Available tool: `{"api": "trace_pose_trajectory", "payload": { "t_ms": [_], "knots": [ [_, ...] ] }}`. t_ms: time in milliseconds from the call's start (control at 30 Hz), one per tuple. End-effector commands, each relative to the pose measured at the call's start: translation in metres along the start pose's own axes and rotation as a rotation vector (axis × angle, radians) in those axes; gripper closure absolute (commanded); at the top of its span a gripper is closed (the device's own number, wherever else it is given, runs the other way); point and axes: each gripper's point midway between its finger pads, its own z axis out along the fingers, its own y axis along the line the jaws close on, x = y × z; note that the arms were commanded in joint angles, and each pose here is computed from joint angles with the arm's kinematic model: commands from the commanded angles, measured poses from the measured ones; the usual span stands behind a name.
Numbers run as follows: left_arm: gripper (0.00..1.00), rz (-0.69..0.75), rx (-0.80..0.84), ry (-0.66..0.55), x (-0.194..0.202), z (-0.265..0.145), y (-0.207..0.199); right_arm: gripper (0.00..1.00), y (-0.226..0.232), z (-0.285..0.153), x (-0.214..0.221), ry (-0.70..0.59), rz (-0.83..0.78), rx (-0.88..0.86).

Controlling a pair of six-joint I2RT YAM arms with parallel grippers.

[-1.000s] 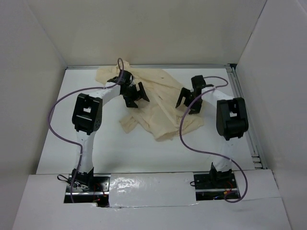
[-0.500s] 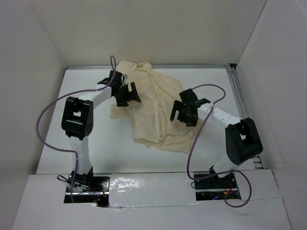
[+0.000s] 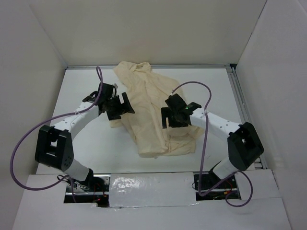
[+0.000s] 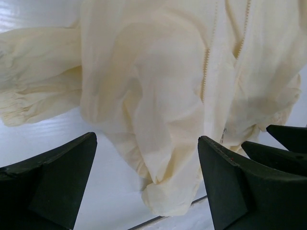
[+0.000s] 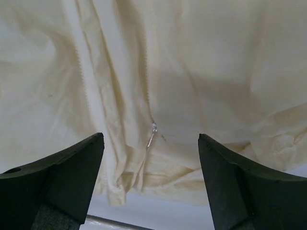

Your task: Zip up the jacket

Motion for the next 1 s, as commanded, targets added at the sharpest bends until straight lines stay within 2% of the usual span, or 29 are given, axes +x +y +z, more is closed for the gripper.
{"api": "trace_pose_trajectory", "payload": {
  "t_ms": [0, 33, 133, 200, 267, 433, 500, 633, 767, 833, 867, 967],
  "knots": [
    [0.01, -0.052, -0.070, -0.002, 0.001, -0.003, 0.012, 0.15, -0.012, 0.013, 0.013, 0.062, -0.053, 0.068],
    [0.01, -0.055, -0.073, 0.009, 0.003, -0.002, 0.013, 0.22, -0.011, 0.020, 0.017, 0.088, -0.058, 0.062],
    [0.01, -0.052, -0.043, 0.031, 0.010, -0.005, 0.007, 0.31, -0.003, 0.031, 0.022, 0.123, -0.073, 0.024],
    [0.01, -0.038, -0.014, 0.034, 0.013, -0.011, -0.002, 0.32, -0.003, 0.037, 0.024, 0.136, -0.073, 0.031],
    [0.01, 0.006, 0.007, 0.040, 0.023, -0.015, -0.018, 0.41, -0.006, 0.044, 0.028, 0.161, -0.063, 0.042],
    [0.01, 0.105, 0.110, 0.130, 0.063, -0.017, -0.055, 0.75, -0.014, 0.042, 0.033, 0.178, -0.019, 0.022],
    [0.01, 0.136, 0.174, 0.176, 0.082, -0.011, -0.064, 0.99, -0.015, 0.033, 0.030, 0.160, -0.008, 0.002],
    [0.01, 0.148, 0.221, 0.229, 0.101, 0.009, -0.069, 1.00, -0.014, 0.004, 0.021, 0.104, 0.017, -0.040],
    [0.01, 0.129, 0.088, 0.272, 0.105, 0.047, -0.045, 1.00, -0.001, -0.036, 0.036, 0.118, 0.044, -0.162],
    [0.01, 0.080, -0.027, 0.280, 0.098, 0.069, -0.016, 1.00, -0.002, -0.041, 0.067, 0.196, 0.059, -0.203],
    [0.01, 0.060, -0.045, 0.273, 0.087, 0.073, -0.013, 1.00, 0.004, -0.052, 0.075, 0.206, 0.064, -0.254],
    [0.01, 0.024, -0.097, 0.261, 0.067, 0.094, 0.009, 1.00, -0.004, -0.053, 0.133, 0.335, 0.104, -0.267]
  ]
}}
